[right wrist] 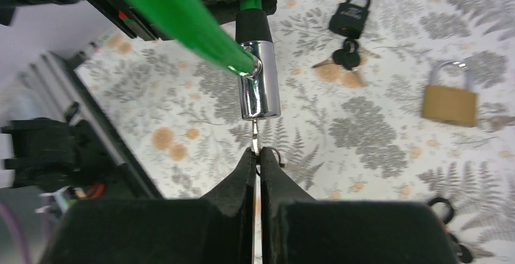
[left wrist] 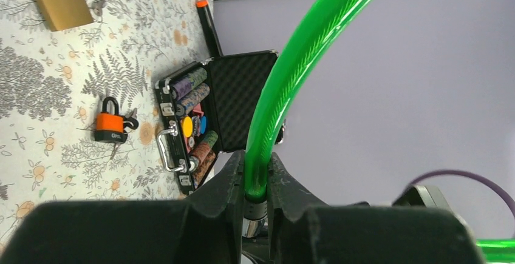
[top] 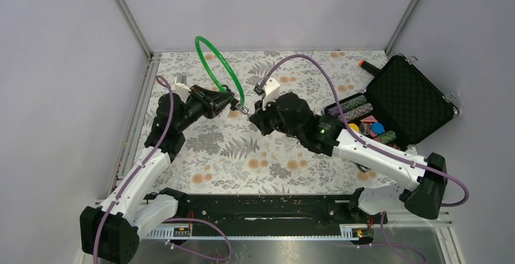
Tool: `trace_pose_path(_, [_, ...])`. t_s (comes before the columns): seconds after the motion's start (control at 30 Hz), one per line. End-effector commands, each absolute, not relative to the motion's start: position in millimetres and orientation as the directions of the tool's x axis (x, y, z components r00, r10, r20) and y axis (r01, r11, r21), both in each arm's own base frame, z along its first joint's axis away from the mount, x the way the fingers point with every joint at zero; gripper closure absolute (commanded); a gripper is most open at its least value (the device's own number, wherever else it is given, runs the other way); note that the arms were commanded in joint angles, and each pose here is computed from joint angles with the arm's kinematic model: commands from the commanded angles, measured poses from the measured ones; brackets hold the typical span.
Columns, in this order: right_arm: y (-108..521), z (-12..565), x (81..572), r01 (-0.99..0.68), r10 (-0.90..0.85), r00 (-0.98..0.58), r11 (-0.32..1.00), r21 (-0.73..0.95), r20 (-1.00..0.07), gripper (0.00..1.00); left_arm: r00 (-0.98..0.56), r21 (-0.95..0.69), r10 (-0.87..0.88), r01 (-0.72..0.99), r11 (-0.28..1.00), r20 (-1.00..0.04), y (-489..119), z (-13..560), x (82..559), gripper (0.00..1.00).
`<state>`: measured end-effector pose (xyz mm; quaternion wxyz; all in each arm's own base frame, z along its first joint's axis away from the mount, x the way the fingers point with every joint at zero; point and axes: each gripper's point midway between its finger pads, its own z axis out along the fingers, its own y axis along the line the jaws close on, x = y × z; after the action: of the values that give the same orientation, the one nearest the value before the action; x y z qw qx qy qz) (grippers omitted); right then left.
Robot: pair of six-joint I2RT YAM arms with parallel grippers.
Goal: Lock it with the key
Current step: Lock the lock.
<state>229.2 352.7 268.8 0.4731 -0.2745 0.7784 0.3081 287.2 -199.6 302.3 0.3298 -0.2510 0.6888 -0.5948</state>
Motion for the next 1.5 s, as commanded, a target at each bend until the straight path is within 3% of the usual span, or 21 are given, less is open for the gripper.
trace_pose_path(0.0, [350, 273, 254, -0.713, -0.257, -0.18, 0.699, -0.054, -0.949, 1.0, -0.661, -0.993, -0.741, 0.07, 0.091, -0.114, -203, 328, 286, 1.0])
trace_pose_path(0.27, [356, 272, 262, -0.628, -0.419, 0.106, 0.675, -0.387, -0.902, 1.0, -0.648, -0.995, -0.761, -0.043, 0.094, -0.043, -200, 302, 296, 1.0])
trace_pose_path(0.4, [354, 267, 261, -0.606, -0.477, 0.149, 0.648, -0.461, -0.866, 1.0, -0.626, -0.993, -0.779, -0.062, 0.102, -0.041, -195, 298, 302, 1.0])
trace_pose_path(1.1, [322, 273, 205, -0.775, -0.405, 0.108, 0.538, -0.332, -0.908, 1.0, -0.528, -0.98, -0.848, -0.145, 0.133, -0.037, -157, 264, 324, 1.0])
trace_pose_path(1.27, [320, 274, 204, -0.776, -0.396, 0.035, 0.568, -0.275, -0.918, 1.0, -0.488, -0.956, -0.863, -0.169, 0.241, -0.132, -144, 246, 323, 1.0])
trace_pose_path(1.47, [326, 283, 193, -0.783, -0.244, -0.109, 0.619, -0.068, -0.964, 1.0, -0.542, -0.85, -0.805, -0.281, 0.445, -0.242, -135, 169, 291, 1.0])
